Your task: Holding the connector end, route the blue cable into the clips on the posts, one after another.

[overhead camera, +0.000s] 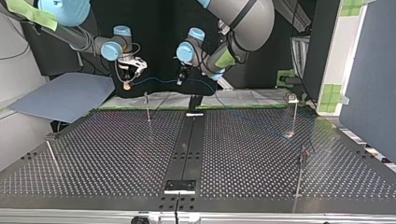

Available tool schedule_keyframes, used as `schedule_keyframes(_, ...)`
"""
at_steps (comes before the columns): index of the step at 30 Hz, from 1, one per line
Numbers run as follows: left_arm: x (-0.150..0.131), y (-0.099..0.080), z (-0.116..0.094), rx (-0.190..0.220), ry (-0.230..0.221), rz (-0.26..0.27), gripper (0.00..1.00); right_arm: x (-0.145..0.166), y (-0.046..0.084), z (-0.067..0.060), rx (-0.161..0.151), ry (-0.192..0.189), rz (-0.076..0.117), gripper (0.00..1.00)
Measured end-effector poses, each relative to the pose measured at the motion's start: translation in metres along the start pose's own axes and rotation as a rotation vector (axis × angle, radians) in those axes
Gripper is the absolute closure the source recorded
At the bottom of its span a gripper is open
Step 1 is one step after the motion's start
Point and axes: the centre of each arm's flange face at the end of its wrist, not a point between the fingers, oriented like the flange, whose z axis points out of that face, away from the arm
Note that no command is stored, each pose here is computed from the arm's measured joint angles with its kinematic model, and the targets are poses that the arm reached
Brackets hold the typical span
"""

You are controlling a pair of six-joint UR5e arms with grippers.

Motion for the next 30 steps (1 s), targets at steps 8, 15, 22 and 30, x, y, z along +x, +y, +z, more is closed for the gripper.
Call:
schedule_keyframes(8,-0.006,-0.001,0.004,-0.031,-0.007,0.024,0.90,0.006,-0.002,0.007,0.032,0.019,-0.011,1.00)
schedule_keyframes(15,-0.007,0.001,0.003,-0.056,-0.014,0.050,0.90,0.007,-0.006,0.008,0.055,0.023,-0.013,1.00)
schedule_keyframes(22,-0.007,0.002,0.003,-0.082,-0.022,0.080,0.90,0.007,-0.010,0.007,0.077,0.023,-0.013,1.00)
schedule_keyframes(30,0.016,-0.010,0.006,-0.106,0.007,0.159,0.90,0.007,-0.007,0.008,0.081,0.020,-0.010,1.00)
